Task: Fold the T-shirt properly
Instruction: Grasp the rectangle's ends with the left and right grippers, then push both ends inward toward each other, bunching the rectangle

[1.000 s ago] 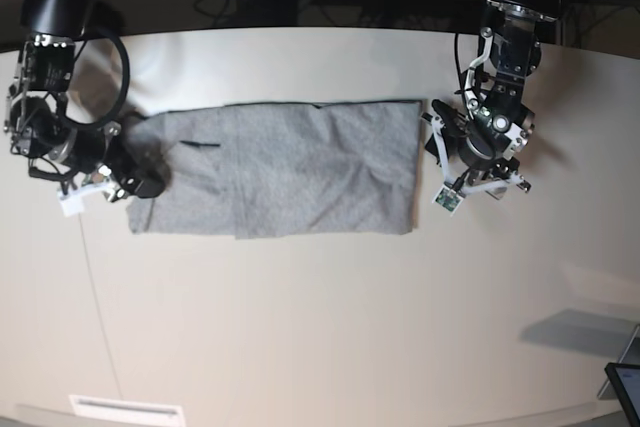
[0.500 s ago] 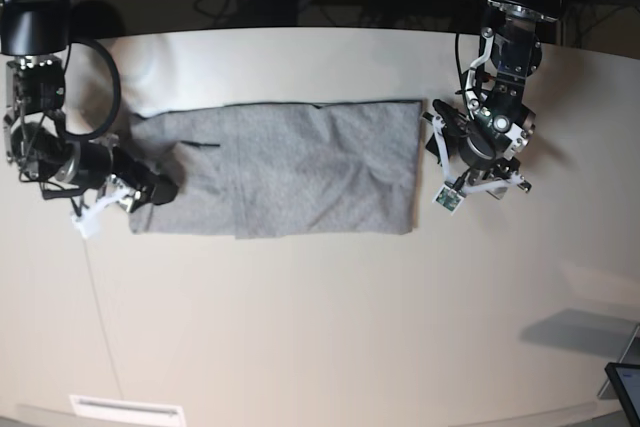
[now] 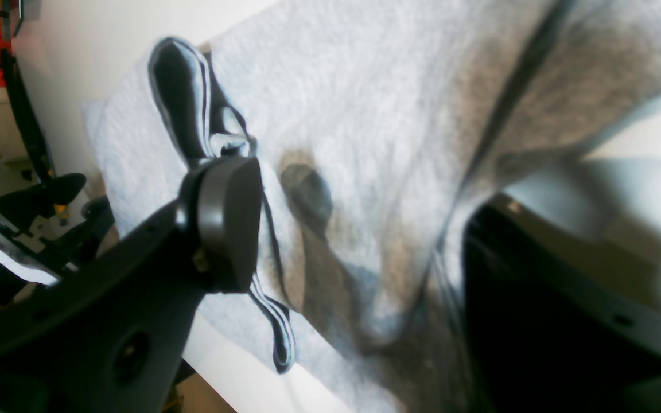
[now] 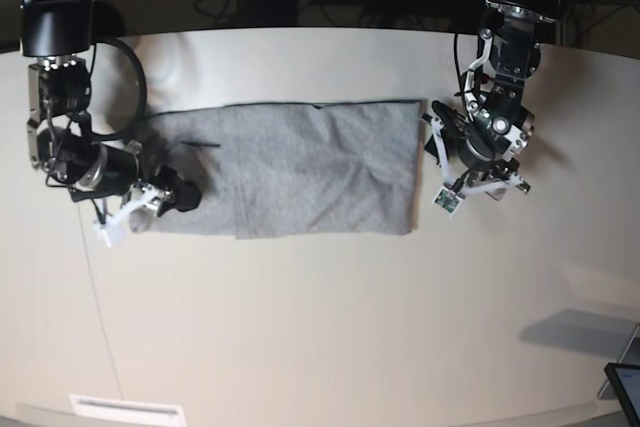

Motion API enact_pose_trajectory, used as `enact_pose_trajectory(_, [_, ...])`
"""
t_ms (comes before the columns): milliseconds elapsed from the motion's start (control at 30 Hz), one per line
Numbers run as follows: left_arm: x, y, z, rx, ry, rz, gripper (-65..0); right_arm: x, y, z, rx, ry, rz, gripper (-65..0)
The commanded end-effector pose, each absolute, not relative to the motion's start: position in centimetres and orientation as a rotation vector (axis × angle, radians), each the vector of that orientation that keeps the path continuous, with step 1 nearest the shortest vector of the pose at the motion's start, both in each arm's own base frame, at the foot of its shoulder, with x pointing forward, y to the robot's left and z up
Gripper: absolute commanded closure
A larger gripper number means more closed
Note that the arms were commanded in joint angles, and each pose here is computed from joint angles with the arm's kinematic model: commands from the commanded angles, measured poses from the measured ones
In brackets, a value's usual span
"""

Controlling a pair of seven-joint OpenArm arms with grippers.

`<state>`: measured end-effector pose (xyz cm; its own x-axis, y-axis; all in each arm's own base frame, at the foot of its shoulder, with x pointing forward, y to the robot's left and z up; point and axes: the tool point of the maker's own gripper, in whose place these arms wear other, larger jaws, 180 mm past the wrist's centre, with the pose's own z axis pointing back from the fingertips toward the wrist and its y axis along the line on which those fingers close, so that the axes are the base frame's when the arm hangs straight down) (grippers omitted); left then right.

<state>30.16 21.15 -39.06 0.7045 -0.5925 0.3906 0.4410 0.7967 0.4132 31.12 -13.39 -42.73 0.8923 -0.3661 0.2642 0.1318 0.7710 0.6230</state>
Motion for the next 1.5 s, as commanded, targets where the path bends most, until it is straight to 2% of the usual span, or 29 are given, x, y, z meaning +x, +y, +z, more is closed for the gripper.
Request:
enact_pose_trajectory(0, [31.3,21.4,-37.9,0.32,-0.574,-0.584,-36.4,24.4,-14.8,-47.9,0.458,-0.117,-0.272,-40.8])
enact_pose_trajectory(400, [31.7,19.6,-37.9,0.297,-0.588,-0.616,-36.4,22.9,-15.1,-48.0,0.446,-0.054,-0.258,-39.3])
enact_pose_trajectory(467, [31.8,18.5,-38.1,0.288,-0.589,-0.649,-36.4,22.5,-15.8,-48.2,0.428,-0.051,-0.261,-33.8])
enact_pose_trajectory(600, [31.7,17.8,-38.8,0.278,-0.567,-0.677,-36.4,22.2,-16.1,-48.4,0.422,-0.047,-0.266,-18.9])
enact_pose_trajectory(733, [31.6,18.1,-38.7,0.284,-0.568,-0.676,-36.4,21.8,-16.2,-48.6,0.421,-0.042,-0.276,-0.3])
enact_pose_trajectory(1200, [30.6,21.3,-38.0,0.363,-0.539,-0.715,-36.4,23.8,-16.4,-47.7,0.408,-0.128,-0.308,-0.1])
enact_pose_trajectory(1467, [31.4,18.2,-38.8,0.289,-0.563,-0.686,-36.4,26.2,-14.9,-43.9,0.434,-0.24,-0.282,-0.1])
